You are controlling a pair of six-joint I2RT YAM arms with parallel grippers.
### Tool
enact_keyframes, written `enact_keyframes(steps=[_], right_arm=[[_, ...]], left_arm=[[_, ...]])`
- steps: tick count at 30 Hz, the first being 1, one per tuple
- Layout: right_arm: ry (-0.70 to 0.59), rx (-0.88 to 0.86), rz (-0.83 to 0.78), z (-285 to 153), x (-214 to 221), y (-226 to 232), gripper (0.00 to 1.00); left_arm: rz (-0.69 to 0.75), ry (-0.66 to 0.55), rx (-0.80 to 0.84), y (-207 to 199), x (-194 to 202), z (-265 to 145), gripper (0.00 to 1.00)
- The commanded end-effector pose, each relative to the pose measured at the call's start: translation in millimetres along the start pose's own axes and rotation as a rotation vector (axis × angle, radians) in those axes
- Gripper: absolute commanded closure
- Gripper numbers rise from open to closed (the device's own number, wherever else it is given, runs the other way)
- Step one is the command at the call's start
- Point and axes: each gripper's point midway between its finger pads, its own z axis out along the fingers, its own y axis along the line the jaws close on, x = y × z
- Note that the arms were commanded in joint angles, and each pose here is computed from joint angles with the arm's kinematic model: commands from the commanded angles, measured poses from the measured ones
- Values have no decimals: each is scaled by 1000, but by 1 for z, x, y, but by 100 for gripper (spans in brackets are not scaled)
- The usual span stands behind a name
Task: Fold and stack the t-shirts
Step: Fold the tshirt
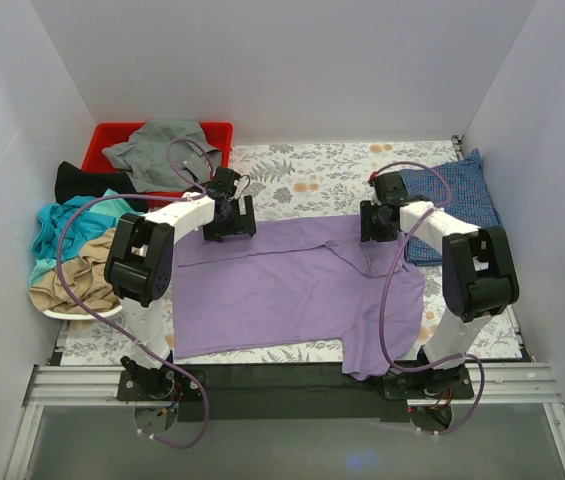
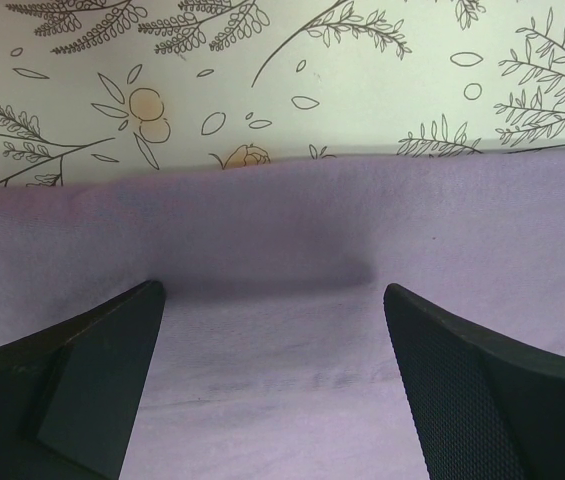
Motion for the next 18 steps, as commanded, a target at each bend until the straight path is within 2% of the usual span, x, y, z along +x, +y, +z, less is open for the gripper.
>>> enact_keyframes(steps=[1,7,18], right_arm=[[6,-10,-62,5,0,13,48],[60,14,-111,9,29,19,48],[49,-26,-126,-39,62,37,48]], left_arm=[[12,-7,-25,6,-4,-10,9],[17,3,-31,7,-4,-7,8],[21,12,-35,7,-2,-2,8]])
